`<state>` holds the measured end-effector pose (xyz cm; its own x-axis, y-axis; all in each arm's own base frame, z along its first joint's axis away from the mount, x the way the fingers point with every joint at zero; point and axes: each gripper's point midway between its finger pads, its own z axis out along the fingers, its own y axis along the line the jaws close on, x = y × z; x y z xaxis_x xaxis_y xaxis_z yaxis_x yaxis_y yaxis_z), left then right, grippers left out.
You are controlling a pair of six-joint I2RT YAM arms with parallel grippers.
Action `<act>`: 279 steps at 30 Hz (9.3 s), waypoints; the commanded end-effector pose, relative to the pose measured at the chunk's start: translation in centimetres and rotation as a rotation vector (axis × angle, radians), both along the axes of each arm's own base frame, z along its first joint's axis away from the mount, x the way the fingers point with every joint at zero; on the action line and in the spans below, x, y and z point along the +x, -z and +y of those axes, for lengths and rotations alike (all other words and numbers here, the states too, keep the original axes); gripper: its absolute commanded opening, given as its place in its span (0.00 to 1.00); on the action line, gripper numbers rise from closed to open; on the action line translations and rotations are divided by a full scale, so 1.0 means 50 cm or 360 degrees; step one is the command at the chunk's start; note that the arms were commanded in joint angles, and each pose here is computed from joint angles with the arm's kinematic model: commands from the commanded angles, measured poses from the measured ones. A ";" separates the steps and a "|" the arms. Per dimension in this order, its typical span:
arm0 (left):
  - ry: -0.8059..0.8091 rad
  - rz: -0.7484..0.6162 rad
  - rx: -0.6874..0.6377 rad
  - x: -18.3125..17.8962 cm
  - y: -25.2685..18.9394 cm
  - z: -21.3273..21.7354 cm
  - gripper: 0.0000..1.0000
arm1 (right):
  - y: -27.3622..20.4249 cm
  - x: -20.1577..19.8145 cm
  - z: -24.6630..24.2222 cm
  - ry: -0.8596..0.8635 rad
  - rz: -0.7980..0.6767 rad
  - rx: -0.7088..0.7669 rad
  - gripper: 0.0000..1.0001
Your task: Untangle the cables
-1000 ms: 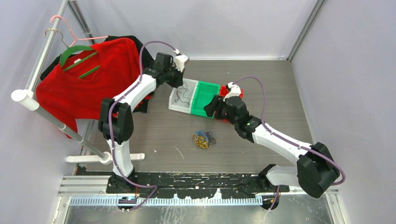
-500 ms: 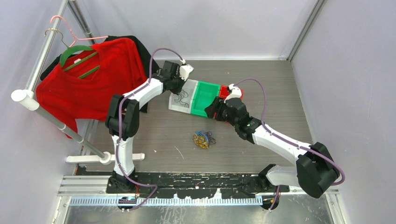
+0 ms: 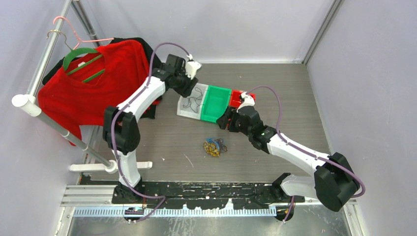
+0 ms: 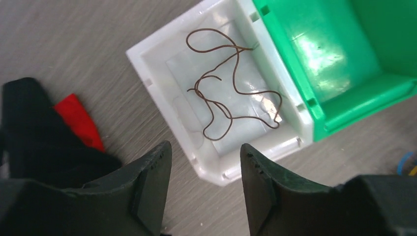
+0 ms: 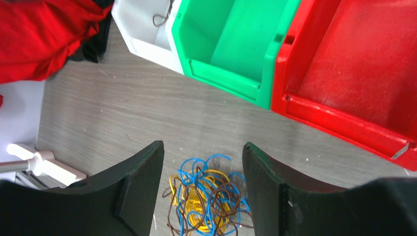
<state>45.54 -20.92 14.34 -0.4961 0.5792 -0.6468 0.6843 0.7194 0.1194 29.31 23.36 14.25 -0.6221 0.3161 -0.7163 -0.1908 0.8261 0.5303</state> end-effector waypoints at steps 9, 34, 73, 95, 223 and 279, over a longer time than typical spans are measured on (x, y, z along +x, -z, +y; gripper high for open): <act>0.0275 0.0353 -0.0220 -0.246 -0.153 0.019 0.58 | 0.070 -0.098 0.008 -0.0076 0.0173 -0.0111 0.63; 0.0462 0.0580 -0.0536 -0.447 -0.148 -0.011 0.50 | -0.070 -0.111 0.136 -0.0445 0.0062 0.0215 0.01; 0.0484 0.0482 -0.0537 -0.451 -0.144 -0.004 0.50 | 0.074 -0.124 0.078 -0.0284 0.0289 -0.0136 0.07; 0.0492 0.0504 -0.0512 -0.463 -0.120 0.003 0.48 | 0.066 -0.113 0.015 0.0035 0.0365 -0.0387 0.63; 0.0219 -0.0529 -0.0720 -0.493 -0.592 0.096 0.00 | 0.050 -0.117 0.312 -0.0495 -0.0251 0.0067 0.32; 0.0146 -0.0097 -0.0871 -0.544 -0.339 0.069 0.40 | -0.338 -0.167 0.374 -0.0852 -0.0832 0.0492 0.01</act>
